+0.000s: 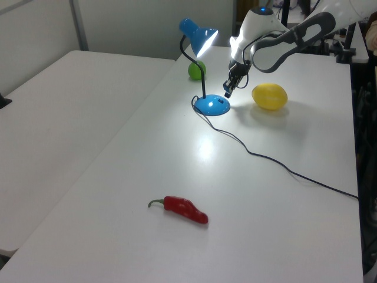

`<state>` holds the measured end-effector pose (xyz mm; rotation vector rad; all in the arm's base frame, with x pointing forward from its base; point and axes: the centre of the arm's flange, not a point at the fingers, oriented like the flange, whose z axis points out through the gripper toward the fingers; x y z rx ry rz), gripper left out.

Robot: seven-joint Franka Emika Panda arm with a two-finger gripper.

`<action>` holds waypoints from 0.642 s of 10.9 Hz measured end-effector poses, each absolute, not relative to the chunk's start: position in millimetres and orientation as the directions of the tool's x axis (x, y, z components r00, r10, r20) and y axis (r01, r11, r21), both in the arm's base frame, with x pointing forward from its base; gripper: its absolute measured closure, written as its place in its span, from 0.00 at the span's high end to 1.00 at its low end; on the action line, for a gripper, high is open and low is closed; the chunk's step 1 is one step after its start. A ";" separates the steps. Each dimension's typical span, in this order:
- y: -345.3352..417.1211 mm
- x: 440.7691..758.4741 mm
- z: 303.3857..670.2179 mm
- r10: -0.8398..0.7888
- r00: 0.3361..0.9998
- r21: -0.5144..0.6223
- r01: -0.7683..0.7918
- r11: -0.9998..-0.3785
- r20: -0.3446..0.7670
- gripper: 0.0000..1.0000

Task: Turn off lamp
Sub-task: 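Move the gripper down toward the switch on the blue lamp base, then press down on the lamp base switch with the gripper fingers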

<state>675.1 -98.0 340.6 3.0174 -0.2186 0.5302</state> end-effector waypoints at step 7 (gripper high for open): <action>-89.1 677.7 338.8 -0.115 0.929 0.041 -0.138 -0.990 0.353 0.01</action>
